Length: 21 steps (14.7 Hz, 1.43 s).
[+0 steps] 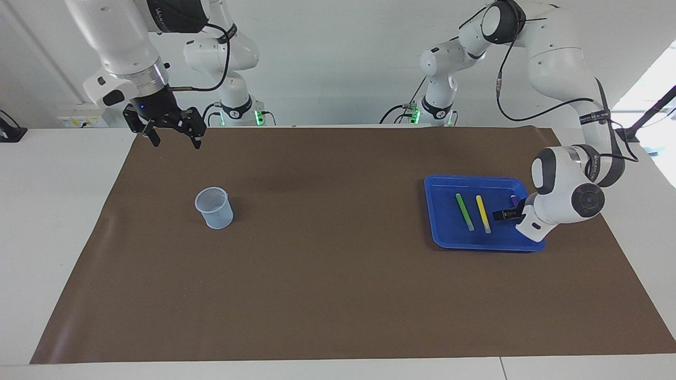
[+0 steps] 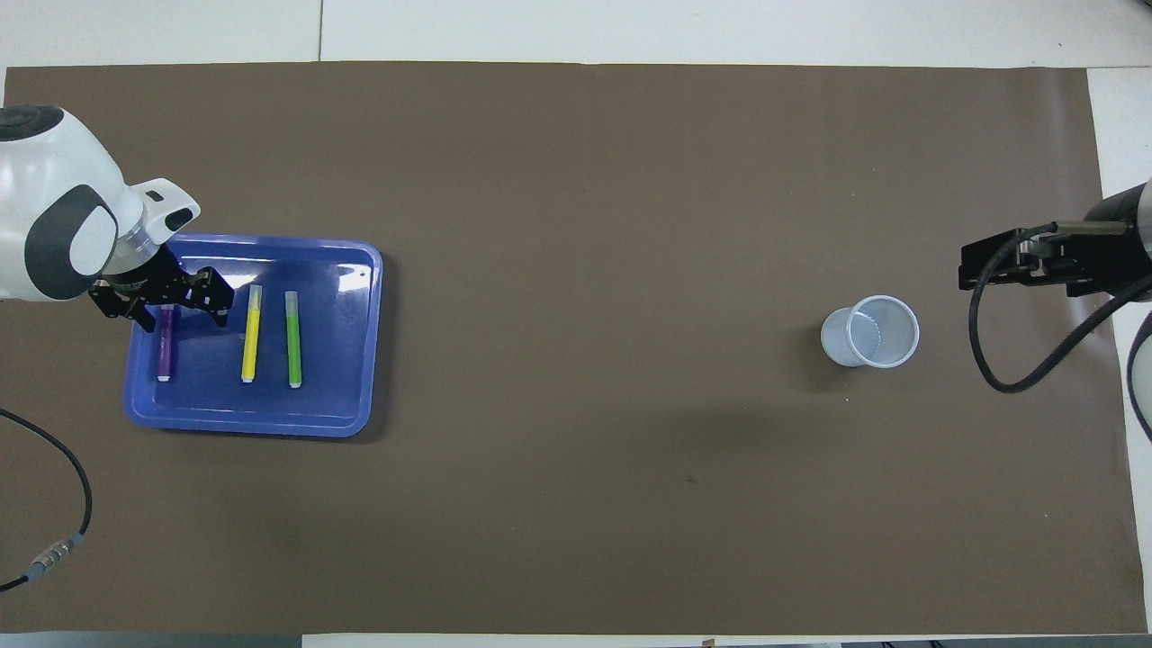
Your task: Right arm passes pens to left for tray arrangement
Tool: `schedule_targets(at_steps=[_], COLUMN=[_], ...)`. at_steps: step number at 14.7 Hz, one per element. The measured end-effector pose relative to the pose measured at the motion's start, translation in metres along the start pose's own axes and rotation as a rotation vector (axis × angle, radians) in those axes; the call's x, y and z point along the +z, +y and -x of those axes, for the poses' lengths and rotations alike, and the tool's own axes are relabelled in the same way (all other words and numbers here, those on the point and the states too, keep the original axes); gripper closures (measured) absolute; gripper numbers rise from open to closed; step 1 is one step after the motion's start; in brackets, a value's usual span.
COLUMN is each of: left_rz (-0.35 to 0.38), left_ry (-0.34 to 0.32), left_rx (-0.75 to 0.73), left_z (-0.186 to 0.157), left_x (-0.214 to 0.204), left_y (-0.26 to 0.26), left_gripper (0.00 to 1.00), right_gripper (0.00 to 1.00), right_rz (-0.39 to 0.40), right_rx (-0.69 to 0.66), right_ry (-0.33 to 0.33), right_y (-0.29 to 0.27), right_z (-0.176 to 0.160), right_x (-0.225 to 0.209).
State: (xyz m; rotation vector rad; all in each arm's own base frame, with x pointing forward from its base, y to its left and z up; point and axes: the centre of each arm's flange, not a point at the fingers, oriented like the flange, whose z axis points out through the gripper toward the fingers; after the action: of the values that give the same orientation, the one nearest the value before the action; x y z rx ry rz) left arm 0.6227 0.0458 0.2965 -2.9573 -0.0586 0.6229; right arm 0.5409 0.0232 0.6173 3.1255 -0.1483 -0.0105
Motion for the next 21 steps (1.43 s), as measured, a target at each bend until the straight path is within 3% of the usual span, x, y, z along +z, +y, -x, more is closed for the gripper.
schedule_targets(at_steps=[7,12,18,21], left_rz=[0.009,0.085,0.114,0.117], left_ry=[0.014,0.049,0.258,0.331], left_rx=[-0.011,-0.030,-0.073,-0.083], left_z=[0.001,0.044,0.139,0.184], left_x=[-0.003,-0.075,-0.202,-0.241], left_y=[-0.008,0.005,0.005,0.009], left_gripper=[0.00,0.00,0.00,0.00], right_gripper=[0.00,0.00,0.00,0.00], right_rz=[-0.002,-0.002,-0.002,-0.002], right_rx=[-0.100,-0.106,-0.083,-0.076], right_ry=[0.021,0.017,0.016,0.016], right_y=[0.004,0.005,0.000,0.000], right_z=[0.002,0.004,0.004,0.005], right_x=[-0.017,-0.020,-0.020,-0.020])
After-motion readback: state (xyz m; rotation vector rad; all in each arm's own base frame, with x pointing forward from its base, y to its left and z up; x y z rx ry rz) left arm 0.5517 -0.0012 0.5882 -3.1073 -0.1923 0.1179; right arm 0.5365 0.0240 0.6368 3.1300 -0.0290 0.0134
